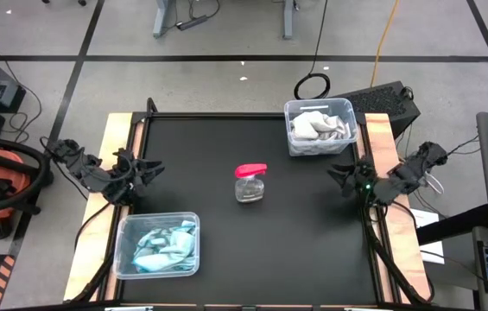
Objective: Sort microfiber towel by color & place in baskets
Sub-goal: Return to home position
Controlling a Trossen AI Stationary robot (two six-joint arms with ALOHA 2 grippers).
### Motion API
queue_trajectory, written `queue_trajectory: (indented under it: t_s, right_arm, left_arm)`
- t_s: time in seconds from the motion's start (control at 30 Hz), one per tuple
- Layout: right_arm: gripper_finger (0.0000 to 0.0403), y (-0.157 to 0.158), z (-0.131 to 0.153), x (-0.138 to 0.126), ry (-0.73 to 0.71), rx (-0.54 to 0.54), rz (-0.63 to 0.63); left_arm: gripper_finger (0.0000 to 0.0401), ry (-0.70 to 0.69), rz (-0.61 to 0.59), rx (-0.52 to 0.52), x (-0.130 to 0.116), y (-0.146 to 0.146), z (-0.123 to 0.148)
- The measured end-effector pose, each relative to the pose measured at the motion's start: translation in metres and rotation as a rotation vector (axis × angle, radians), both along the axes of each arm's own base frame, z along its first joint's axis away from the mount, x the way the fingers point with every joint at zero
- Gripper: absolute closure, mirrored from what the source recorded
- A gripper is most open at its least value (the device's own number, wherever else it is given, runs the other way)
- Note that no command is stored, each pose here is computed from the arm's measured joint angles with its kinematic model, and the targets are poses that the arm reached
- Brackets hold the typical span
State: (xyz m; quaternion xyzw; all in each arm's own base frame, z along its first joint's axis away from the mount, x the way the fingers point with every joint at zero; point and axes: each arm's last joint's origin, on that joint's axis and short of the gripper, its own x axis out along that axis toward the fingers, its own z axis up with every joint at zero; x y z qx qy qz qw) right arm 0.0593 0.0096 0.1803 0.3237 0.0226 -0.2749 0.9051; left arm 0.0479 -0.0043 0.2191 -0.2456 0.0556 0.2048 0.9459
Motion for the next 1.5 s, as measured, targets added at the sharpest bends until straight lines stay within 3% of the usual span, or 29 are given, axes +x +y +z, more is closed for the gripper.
queue_trajectory:
  t_s: [0.37, 0.6, 0.9, 1.07, 1.27, 1.5]
  right_arm:
    - [0.0193, 0.000, -0.004, 0.006, -0.065, -0.026, -0.110]
    - [0.0193, 0.000, -0.004, 0.006, -0.073, -0.011, -0.116]
    - [0.0193, 0.000, -0.004, 0.006, -0.071, -0.012, -0.113]
    - [0.0193, -0.001, -0.005, 0.006, -0.030, -0.071, -0.100]
    - [0.0193, 0.000, -0.005, 0.006, 0.002, -0.120, -0.084]
    - [0.0193, 0.003, -0.005, 0.008, 0.018, -0.081, 0.030]
  left_arm:
    - [0.0233, 0.000, -0.010, 0.003, 0.012, -0.008, -0.023]
    - [0.0233, -0.022, -0.043, -0.029, 0.024, -0.016, -0.047]
    - [0.0233, -0.003, -0.083, 0.076, 0.027, -0.016, -0.045]
    - [0.0233, 0.017, -0.093, 0.131, 0.027, -0.016, -0.045]
    - [0.0233, 0.017, -0.091, 0.131, 0.027, -0.016, -0.045]
    - [0.0233, 0.011, -0.091, 0.126, 0.027, -0.016, -0.045]
